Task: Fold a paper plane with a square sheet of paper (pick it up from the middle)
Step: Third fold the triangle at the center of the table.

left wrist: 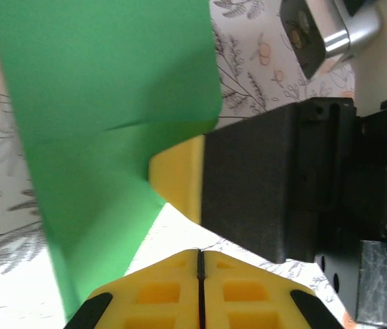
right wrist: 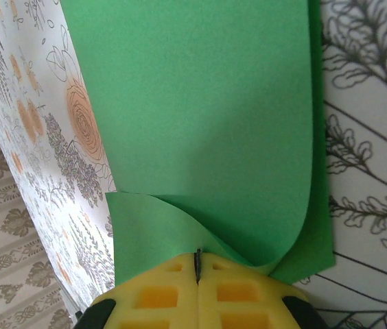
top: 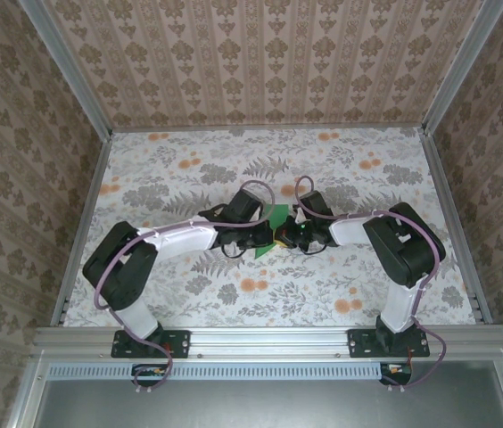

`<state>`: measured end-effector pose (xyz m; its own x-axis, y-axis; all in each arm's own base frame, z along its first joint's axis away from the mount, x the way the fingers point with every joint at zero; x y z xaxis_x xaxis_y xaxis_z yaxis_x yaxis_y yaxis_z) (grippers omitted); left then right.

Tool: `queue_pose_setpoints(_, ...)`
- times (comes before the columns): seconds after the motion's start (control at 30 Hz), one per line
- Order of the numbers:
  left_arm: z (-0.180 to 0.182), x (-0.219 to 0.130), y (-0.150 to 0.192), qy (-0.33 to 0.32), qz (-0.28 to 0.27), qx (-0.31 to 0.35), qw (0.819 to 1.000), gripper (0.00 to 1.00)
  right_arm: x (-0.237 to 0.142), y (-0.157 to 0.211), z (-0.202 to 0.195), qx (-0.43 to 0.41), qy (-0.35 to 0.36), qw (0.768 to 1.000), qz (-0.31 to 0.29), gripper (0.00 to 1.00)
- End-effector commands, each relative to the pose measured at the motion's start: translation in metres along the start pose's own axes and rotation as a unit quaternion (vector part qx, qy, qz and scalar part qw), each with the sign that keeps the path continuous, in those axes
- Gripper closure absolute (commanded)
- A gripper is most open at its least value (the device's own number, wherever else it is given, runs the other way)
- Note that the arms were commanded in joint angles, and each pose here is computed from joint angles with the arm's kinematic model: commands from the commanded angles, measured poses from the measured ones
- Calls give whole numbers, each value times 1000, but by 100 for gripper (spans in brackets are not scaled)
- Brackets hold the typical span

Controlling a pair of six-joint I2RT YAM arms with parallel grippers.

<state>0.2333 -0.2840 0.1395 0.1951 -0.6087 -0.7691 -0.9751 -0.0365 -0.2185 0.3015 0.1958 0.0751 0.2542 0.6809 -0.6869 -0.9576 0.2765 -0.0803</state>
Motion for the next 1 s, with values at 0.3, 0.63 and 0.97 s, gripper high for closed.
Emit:
queue_pose_setpoints(0.3, 21, 27, 8, -32, 13, -44, 998, 94, 3, 16, -46, 52, 115, 992, -3, 100)
queue_pose_setpoints(0.63, 35, 30, 14, -63, 17, -53, 996, 94, 2, 17, -47, 50, 121, 991, -3, 100)
queue_pose_setpoints(0.97, 46, 28, 16, -78, 15, -60, 995, 95, 3, 18, -50, 48, 133, 990, 0, 100)
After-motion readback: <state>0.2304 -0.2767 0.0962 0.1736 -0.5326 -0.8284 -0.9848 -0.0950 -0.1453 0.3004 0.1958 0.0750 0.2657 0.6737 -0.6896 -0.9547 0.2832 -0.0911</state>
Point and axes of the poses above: each hand's point on the last joint's axis, 136 mm out from that joint toward the fingers, its own x axis out along the fingers, its own z axis along the line the jaws close on, y = z × x, the point moved 9 cm from there along -x, back along the fingers, and after that the axes turned 6 degrees about -x, right-handed, at the moved point
